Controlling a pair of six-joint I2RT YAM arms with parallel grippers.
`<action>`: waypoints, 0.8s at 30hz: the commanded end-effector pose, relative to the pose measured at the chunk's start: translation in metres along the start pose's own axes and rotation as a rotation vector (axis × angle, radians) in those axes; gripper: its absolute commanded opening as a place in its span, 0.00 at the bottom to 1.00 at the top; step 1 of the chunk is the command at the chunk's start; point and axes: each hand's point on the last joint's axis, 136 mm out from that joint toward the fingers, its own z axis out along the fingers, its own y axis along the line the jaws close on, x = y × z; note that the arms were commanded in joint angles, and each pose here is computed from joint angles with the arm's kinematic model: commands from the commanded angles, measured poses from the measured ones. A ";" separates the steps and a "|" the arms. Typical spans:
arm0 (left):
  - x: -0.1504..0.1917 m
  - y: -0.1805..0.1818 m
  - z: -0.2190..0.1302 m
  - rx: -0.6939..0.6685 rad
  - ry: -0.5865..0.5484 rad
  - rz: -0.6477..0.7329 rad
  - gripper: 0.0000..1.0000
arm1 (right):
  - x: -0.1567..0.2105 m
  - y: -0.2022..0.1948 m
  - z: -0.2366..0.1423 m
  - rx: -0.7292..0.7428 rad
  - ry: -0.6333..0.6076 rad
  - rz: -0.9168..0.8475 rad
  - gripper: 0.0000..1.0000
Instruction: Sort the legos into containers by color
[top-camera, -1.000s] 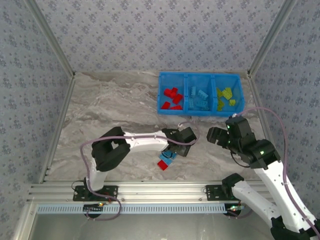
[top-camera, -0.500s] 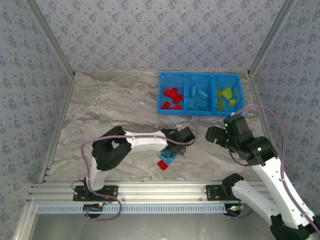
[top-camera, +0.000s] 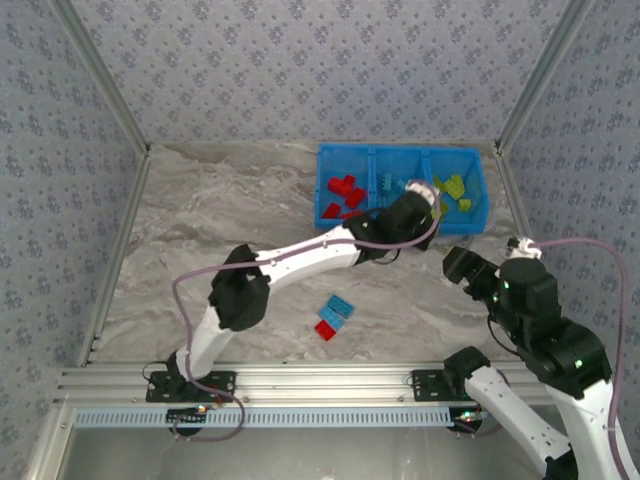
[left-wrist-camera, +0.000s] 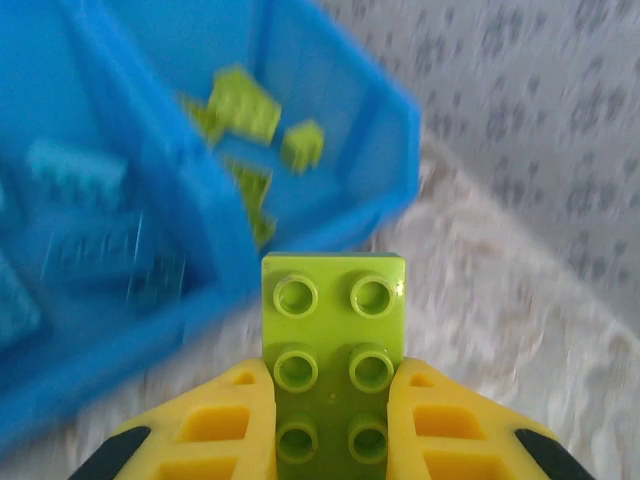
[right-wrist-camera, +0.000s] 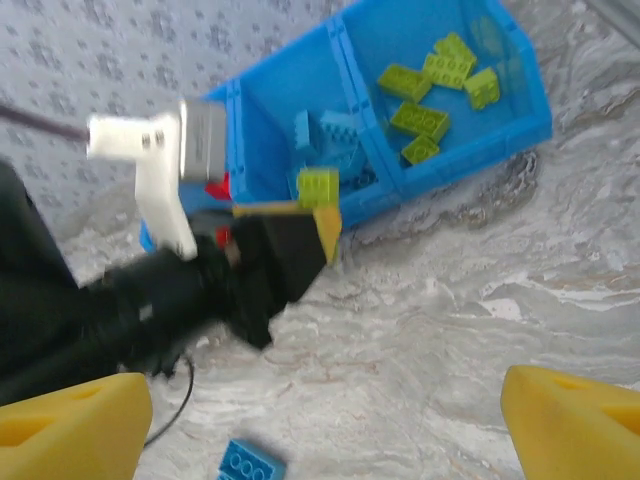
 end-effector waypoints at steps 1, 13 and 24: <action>-0.011 0.009 0.036 -0.004 -0.041 0.060 0.15 | -0.002 -0.008 -0.002 0.026 -0.030 0.042 0.93; -0.049 0.034 0.106 0.070 -0.305 -0.010 0.21 | 0.014 -0.030 -0.013 0.048 -0.020 0.077 0.92; -0.054 0.031 0.106 0.092 -0.342 -0.035 0.59 | 0.017 -0.030 -0.007 0.059 -0.010 0.062 0.92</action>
